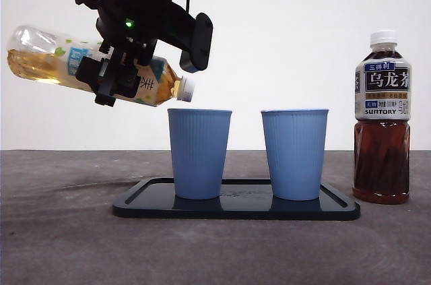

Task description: Pour the drink into the cup

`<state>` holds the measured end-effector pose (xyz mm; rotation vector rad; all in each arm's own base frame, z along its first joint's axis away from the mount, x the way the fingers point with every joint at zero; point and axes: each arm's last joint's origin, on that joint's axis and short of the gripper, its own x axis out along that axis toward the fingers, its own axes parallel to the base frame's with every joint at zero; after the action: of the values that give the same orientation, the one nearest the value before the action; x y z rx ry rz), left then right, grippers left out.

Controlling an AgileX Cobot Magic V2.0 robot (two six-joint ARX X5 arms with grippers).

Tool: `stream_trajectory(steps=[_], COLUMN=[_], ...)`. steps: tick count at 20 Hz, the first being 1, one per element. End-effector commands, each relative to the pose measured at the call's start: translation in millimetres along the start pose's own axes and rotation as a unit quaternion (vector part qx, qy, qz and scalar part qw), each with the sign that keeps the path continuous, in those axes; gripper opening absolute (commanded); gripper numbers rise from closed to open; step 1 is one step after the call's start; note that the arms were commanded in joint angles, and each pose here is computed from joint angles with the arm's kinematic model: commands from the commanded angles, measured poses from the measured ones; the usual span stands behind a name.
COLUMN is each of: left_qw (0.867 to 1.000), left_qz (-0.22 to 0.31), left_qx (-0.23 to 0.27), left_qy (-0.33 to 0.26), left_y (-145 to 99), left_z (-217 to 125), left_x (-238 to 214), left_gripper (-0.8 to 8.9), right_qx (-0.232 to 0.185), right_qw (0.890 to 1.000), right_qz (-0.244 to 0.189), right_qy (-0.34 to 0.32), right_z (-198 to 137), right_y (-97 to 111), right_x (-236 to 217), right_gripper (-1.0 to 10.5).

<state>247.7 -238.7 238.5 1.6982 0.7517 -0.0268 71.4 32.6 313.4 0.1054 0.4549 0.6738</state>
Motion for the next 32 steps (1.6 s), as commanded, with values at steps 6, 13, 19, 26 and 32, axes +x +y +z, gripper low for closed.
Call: stream_trajectory(steps=[6, 13, 19, 26, 32], left_qw=[0.999, 0.989, 0.939, 0.822, 0.719], left_qz=[0.023, 0.033, -0.062, -0.165, -0.156], left_qx=[-0.049, -0.144, -0.331, -0.523, -0.631], left_qy=[-0.001, -0.009, -0.074, -0.152, -0.246], left_y=[9, 22, 43, 68, 55], left_z=[4, -11, -61, -122, -162], left_x=[-8, -18, -44, -63, -56], left_gripper=[2.09, 2.09, 2.09, 2.09, 2.09], right_qx=[-0.010, -0.007, -0.002, 0.016, 0.021], right_qw=[1.000, 1.000, 1.000, 0.999, 0.998], right_qz=[0.004, 0.003, -0.003, 0.003, 0.013], right_qy=[-0.006, 0.000, 0.010, 0.047, 0.054], right_z=[3, 2, -1, -9, -10], right_y=[1, 1, 0, 0, 1], right_x=[-1, -1, 0, 0, -1], right_gripper=[4.5, 4.5, 4.5, 4.5, 4.5])
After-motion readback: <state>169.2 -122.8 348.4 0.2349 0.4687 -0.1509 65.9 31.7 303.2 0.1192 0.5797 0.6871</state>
